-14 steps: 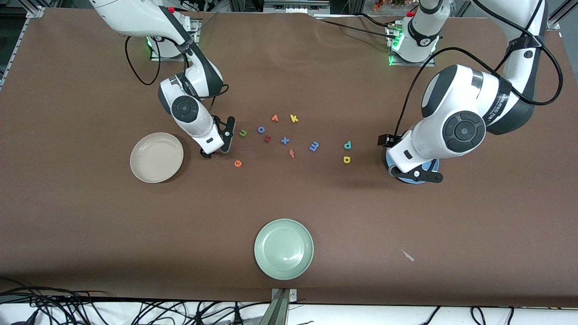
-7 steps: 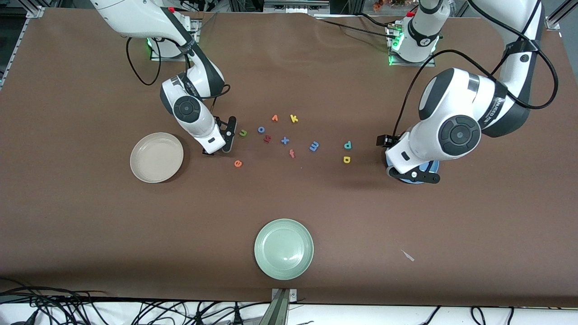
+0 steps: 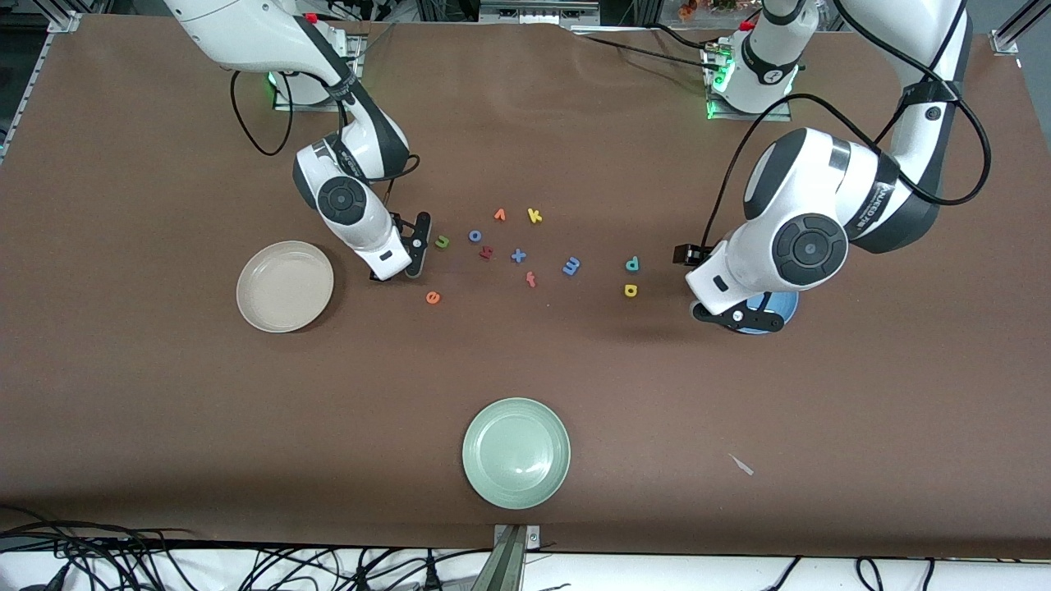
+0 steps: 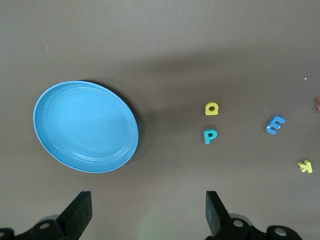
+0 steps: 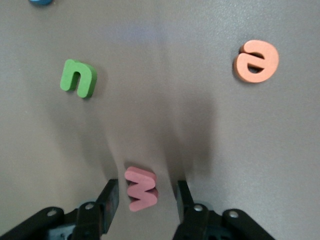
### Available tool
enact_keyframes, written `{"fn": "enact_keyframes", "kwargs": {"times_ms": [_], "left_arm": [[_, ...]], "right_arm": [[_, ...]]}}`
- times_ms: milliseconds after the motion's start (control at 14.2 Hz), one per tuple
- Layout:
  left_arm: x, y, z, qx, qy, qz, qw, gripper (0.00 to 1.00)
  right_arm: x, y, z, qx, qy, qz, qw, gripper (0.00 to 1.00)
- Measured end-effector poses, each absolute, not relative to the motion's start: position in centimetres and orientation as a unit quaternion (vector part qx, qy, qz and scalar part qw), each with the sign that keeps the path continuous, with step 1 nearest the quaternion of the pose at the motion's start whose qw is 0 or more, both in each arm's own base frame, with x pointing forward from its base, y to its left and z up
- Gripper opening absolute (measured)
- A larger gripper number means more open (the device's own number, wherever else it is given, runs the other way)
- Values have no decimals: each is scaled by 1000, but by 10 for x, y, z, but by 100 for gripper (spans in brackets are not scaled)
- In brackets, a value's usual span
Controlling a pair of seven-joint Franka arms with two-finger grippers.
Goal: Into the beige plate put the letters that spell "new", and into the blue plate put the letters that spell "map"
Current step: 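Carry the pink M to the beige plate and open the right gripper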
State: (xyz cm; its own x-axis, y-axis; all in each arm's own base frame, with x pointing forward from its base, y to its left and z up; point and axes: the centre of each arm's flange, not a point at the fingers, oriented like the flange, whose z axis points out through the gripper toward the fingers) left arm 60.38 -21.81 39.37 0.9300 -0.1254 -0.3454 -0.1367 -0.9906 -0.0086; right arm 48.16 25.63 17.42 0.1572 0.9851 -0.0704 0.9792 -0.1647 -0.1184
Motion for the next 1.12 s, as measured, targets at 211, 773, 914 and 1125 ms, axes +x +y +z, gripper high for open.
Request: {"fn": "enact_keyframes", "kwargs": {"times_ms": [211, 773, 914, 1125], "left_arm": [[604, -217, 394, -982, 65, 175, 16, 100], [605, -216, 394, -982, 64, 175, 16, 100], [605, -216, 394, -982, 64, 174, 16, 100], [605, -216, 394, -982, 64, 174, 16, 100]], "right_arm": [[482, 257, 175, -760, -647, 62, 21, 44], [481, 260, 176, -758, -649, 61, 21, 27], [484, 261, 179, -758, -649, 58, 20, 27], [502, 255, 204, -763, -640, 89, 16, 27]]}}
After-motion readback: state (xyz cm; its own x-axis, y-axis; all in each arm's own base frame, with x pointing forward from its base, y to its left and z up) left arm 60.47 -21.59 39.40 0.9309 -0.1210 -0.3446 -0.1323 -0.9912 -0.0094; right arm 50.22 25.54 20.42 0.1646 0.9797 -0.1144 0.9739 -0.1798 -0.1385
